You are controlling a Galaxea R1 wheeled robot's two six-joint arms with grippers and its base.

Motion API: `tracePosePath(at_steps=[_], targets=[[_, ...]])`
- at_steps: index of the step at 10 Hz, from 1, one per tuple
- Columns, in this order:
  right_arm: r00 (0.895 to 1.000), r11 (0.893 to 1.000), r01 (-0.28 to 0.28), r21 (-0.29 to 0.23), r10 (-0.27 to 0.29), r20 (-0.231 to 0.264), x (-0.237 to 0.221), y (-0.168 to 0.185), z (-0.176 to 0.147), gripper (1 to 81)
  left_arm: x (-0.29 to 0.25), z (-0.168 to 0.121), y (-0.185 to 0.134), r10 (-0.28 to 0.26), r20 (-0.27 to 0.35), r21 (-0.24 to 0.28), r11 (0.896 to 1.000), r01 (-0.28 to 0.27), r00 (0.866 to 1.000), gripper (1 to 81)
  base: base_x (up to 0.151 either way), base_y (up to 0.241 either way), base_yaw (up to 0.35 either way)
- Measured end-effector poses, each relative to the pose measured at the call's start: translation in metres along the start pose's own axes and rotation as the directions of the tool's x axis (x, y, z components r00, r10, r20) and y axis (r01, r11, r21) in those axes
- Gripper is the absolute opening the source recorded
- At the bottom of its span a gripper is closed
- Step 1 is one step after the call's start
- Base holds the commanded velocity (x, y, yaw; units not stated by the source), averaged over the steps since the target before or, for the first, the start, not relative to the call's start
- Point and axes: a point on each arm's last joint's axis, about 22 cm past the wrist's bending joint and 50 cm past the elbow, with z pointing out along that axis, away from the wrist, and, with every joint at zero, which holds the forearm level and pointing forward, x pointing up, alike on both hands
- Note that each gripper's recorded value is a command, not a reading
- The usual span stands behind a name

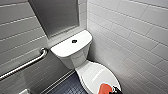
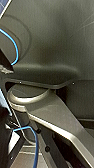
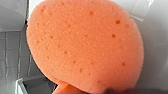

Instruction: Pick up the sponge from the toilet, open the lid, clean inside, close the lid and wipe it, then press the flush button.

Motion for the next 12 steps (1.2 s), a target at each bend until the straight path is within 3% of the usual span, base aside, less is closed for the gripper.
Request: tracePosePath(at_steps=[2, 3, 4, 5, 6, 8, 11, 12], targets=[[0.999, 0.998, -0.045, -0.051, 0.044, -0.012, -0.022, 0.049, -0.037, 1.0, 0.000, -0.001, -0.001, 0.001, 0.000, 0.001, 1.000, -0.001, 1.000, 81.1, 0.000, 0.000, 0.000], [0.997, 0.992, -0.072, -0.101, 0.071, -0.013, -0.039, 0.084, -0.059, 1.0, 0.000, -0.001, -0.002, 0.001, 0.000, 0.003, 1.000, -0.001, 1.000, 81.1, 0.000, 0.000, 0.000], [0.994, 0.980, -0.110, -0.169, 0.110, -0.005, -0.064, 0.125, -0.085, 1.0, 0.000, -0.002, -0.004, 0.000, 0.000, 0.005, 1.000, 0.000, 1.000, 81.1, 0.000, 0.000, 0.000], [0.986, 0.958, -0.159, -0.239, 0.165, 0.006, -0.094, 0.164, -0.109, 1.0, 0.000, -0.003, -0.006, 0.000, 0.000, 0.008, 1.000, 0.000, 1.000, 81.1, 0.000, 0.000, 0.000], [0.981, 0.944, -0.180, -0.275, 0.194, 0.027, -0.123, 0.184, -0.123, 1.0, 0.000, -0.004, -0.008, -0.001, 0.000, 0.011, 1.000, 0.001, 1.000, 81.1, 0.000, 0.000, 0.000], [0.968, 0.932, -0.217, -0.291, 0.245, 0.063, -0.177, 0.193, -0.135, 1.0, 0.001, -0.004, -0.008, -0.001, -0.005, 0.011, 1.000, 0.001, 1.000, 81.1, 0.000, 0.000, 0.000], [0.930, 0.902, -0.263, -0.343, 0.331, 0.159, -0.286, 0.206, -0.167, 1.0, 0.001, -0.004, -0.007, 0.000, -0.008, 0.009, 1.000, 0.000, 1.000, 81.1, 0.000, 0.000, 0.000], [0.923, 0.904, -0.267, -0.335, 0.339, 0.180, -0.317, 0.199, -0.170, 1.0, 0.000, -0.006, -0.005, 0.000, -0.009, 0.008, 1.000, 0.000, 1.000, 81.1, 0.000, 0.000, 0.000]])
